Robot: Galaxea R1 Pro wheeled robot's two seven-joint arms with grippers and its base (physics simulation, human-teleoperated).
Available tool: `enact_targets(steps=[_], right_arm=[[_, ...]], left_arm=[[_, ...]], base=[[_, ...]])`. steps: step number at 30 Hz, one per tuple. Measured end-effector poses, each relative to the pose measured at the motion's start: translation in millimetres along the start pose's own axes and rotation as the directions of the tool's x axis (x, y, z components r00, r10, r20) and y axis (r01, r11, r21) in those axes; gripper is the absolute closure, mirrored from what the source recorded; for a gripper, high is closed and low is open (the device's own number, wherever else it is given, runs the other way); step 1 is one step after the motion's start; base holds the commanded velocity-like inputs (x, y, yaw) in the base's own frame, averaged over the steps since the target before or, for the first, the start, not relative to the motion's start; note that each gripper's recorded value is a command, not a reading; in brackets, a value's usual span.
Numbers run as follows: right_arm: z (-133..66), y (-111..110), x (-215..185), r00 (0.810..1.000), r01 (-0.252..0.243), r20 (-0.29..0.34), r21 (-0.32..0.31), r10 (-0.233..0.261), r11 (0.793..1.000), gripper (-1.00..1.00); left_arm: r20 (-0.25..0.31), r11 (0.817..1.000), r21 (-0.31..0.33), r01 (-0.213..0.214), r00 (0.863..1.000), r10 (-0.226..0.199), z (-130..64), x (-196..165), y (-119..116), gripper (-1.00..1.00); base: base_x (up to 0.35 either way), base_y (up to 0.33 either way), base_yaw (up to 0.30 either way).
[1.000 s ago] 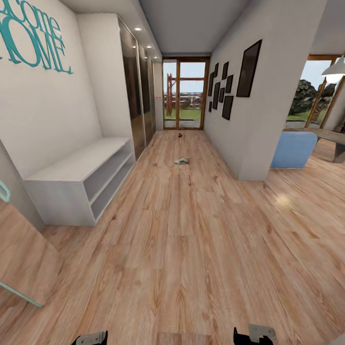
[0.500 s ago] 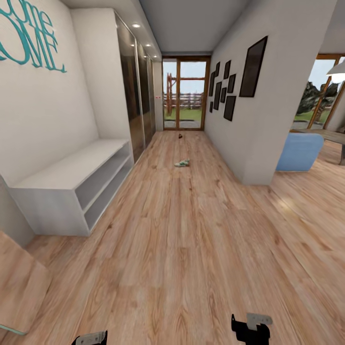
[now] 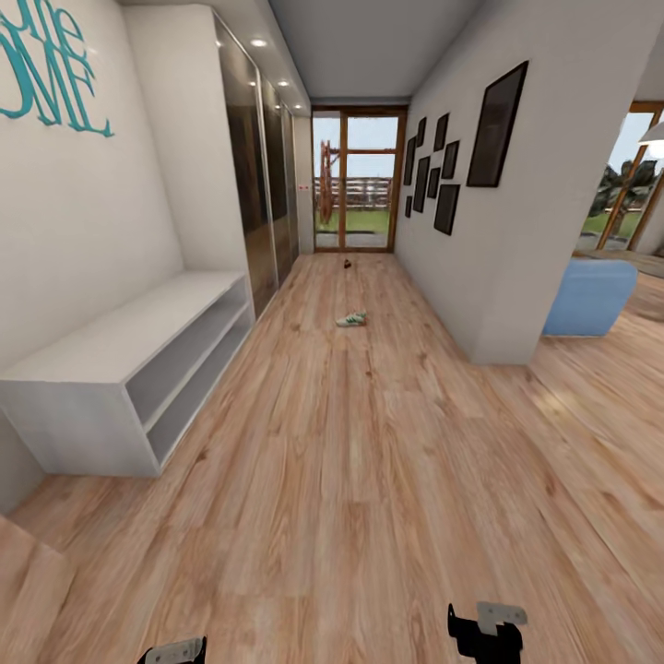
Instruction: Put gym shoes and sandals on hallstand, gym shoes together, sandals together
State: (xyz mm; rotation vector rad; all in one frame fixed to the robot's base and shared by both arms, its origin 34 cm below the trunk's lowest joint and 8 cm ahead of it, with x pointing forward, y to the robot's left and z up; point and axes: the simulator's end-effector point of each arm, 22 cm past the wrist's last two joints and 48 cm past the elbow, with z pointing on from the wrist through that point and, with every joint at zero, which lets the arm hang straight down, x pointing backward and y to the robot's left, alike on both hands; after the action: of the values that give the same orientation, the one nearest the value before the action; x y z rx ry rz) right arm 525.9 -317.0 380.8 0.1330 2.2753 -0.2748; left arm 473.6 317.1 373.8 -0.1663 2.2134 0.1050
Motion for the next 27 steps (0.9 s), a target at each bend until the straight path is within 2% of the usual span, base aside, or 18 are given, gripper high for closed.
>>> enact_targets(steps=[20,27], right_arm=[[0.4,-3.0,-0.8,1.0,-0.009,0.001,0.01,0.009,1.0,-1.0],[0.3,-2.5,-1.2,1.0,-0.007,0.002,0.009,0.007,1.0,-1.0]], left_arm=[[-0.004,1.0,-0.003,-0.003,1.0,0.003,-0.4,1.4,0.7,-1.0],[-0.02,1.0,-0.005,-0.001,1.0,0.001,-2.7,8.7,1.9,-1.0]], base=[[0.339,0.0,0.0],[0.339,0.0,0.0]])
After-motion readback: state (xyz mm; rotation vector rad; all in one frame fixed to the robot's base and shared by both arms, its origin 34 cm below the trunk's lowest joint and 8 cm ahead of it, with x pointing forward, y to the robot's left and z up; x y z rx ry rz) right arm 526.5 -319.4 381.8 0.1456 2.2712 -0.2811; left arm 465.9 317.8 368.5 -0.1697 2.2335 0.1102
